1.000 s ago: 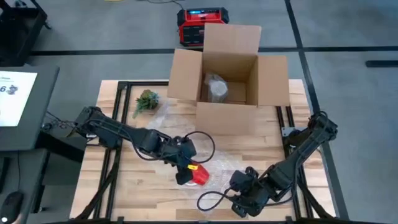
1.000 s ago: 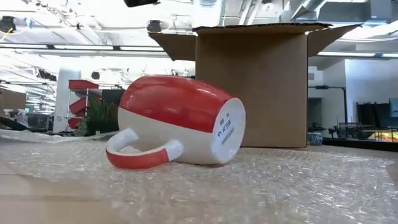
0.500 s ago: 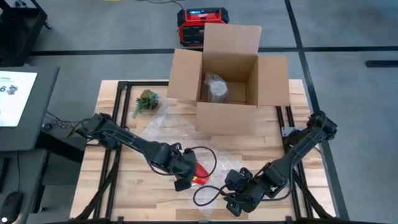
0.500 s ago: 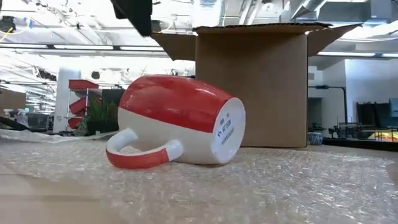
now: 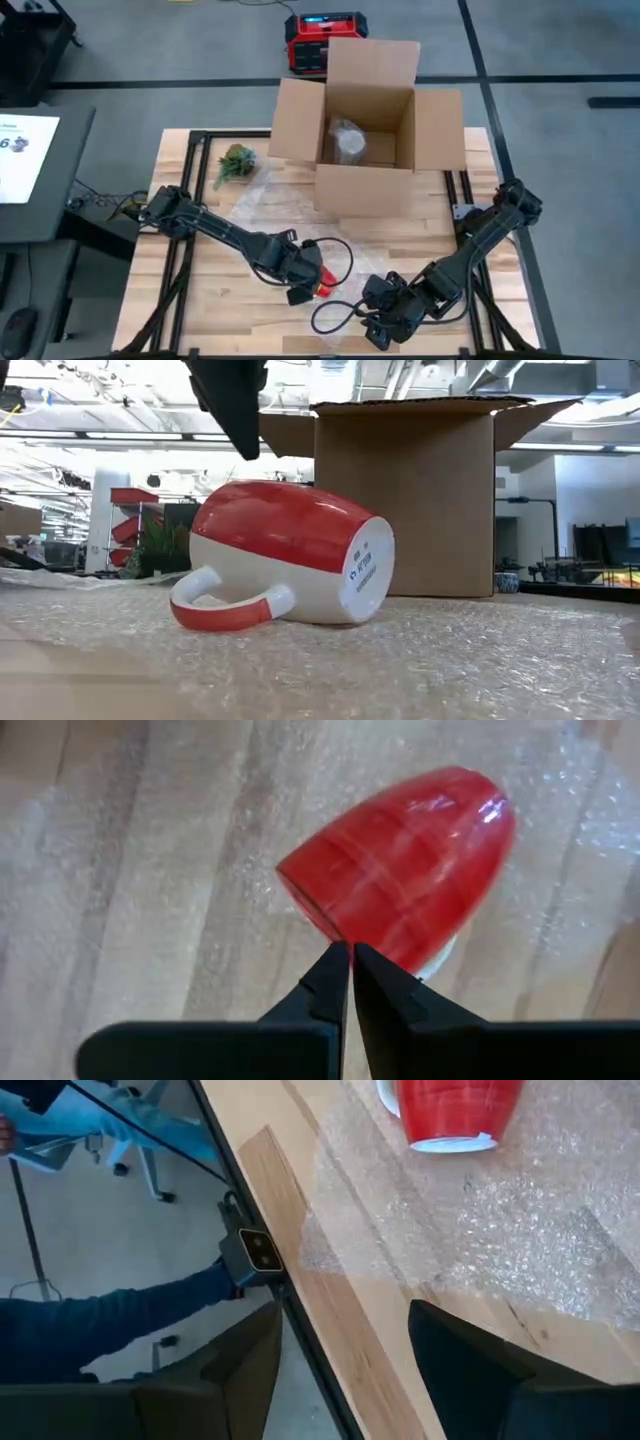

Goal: Wrap mug
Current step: Wrap the red mug in the bubble wrap

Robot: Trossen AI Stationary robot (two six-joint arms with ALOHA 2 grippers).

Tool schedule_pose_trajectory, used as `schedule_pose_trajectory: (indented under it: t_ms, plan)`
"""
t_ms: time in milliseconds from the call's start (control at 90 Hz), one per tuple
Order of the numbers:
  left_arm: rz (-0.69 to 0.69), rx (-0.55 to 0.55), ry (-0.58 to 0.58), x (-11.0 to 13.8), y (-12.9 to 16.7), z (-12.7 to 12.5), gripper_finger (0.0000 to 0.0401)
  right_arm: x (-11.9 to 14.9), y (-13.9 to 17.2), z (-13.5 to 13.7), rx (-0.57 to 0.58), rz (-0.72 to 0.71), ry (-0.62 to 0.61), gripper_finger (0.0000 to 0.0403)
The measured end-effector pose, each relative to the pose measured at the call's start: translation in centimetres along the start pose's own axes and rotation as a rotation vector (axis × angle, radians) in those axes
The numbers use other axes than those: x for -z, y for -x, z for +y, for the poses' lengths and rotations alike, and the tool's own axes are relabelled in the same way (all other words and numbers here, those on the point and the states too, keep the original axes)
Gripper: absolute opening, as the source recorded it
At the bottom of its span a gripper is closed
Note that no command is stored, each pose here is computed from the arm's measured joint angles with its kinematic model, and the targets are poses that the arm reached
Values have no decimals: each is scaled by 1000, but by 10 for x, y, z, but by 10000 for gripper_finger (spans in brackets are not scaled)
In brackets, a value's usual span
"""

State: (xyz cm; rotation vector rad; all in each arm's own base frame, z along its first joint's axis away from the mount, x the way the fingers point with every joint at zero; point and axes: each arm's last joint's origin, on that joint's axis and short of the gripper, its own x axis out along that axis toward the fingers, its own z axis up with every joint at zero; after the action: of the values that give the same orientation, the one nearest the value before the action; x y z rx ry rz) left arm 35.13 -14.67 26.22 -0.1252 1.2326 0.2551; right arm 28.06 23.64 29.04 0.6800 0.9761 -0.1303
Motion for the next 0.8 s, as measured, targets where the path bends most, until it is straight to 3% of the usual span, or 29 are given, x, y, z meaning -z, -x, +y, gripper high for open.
schedule_pose_trajectory:
  t_ms: [800]
  plan:
    - [4, 26, 3, 0, -10, 2, 4, 0, 0, 0, 0, 0, 18, 207]
